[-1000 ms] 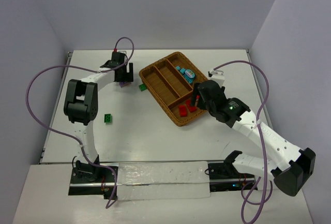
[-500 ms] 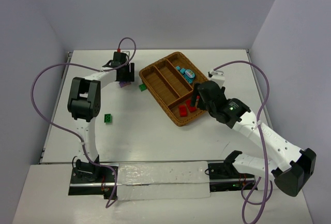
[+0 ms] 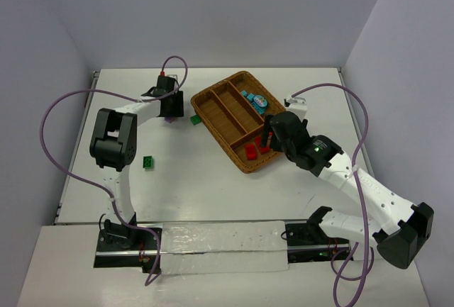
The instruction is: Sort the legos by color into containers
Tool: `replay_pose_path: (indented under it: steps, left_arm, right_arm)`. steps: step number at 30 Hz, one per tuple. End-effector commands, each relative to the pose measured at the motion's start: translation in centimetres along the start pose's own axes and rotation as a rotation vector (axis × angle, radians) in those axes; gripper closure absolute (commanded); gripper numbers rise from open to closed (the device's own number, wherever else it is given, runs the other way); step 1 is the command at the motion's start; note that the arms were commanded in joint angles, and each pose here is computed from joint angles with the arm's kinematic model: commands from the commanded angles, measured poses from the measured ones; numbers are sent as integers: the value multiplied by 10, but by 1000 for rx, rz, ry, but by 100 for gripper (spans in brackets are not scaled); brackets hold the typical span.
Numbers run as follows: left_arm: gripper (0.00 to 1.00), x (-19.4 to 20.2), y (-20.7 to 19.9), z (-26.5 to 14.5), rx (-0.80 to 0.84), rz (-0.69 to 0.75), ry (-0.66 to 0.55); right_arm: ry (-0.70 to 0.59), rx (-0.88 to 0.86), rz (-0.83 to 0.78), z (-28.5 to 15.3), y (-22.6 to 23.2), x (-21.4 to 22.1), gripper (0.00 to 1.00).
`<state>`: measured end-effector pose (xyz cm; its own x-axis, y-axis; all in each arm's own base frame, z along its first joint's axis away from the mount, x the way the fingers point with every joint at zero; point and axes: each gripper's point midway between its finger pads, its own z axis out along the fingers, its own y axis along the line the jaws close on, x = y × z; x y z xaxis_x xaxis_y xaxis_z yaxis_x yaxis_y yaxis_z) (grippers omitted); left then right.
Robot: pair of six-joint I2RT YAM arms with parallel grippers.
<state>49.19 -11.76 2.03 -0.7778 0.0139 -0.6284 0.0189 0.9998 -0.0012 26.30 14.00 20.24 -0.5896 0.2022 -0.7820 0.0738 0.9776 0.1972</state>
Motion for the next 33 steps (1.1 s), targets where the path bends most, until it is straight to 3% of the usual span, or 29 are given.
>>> replay_pose_path:
  steps: [1,7,9,11,16,22,26,33]
  left_arm:
    - [37,3,0,-10,-13,-17,15]
    - [67,-3,4,-15,-39,-25,-2]
    - [92,-11,5,-24,-46,-34,-16]
    - [100,-23,6,-38,-52,-49,-40]
    - [100,-70,-20,-102,64,-112,-156]
    - [100,-110,-111,-158,271,-146,-254]
    - [100,-117,-163,-142,347,-200,-229]
    - [100,-128,-219,-123,477,-280,-222]
  right_arm:
    - [-48,-1,28,-11,1,-15,18]
    - [-56,1,34,-13,-1,-16,18]
    - [-57,2,35,-14,-1,-16,18]
    - [-56,1,36,-15,-1,-15,18]
    - [-66,1,41,-16,-2,-18,18]
    - [-64,-1,42,-14,-1,-16,18]
    - [-69,1,45,-15,-3,-16,18]
    - [-72,15,45,-17,-7,-16,17]
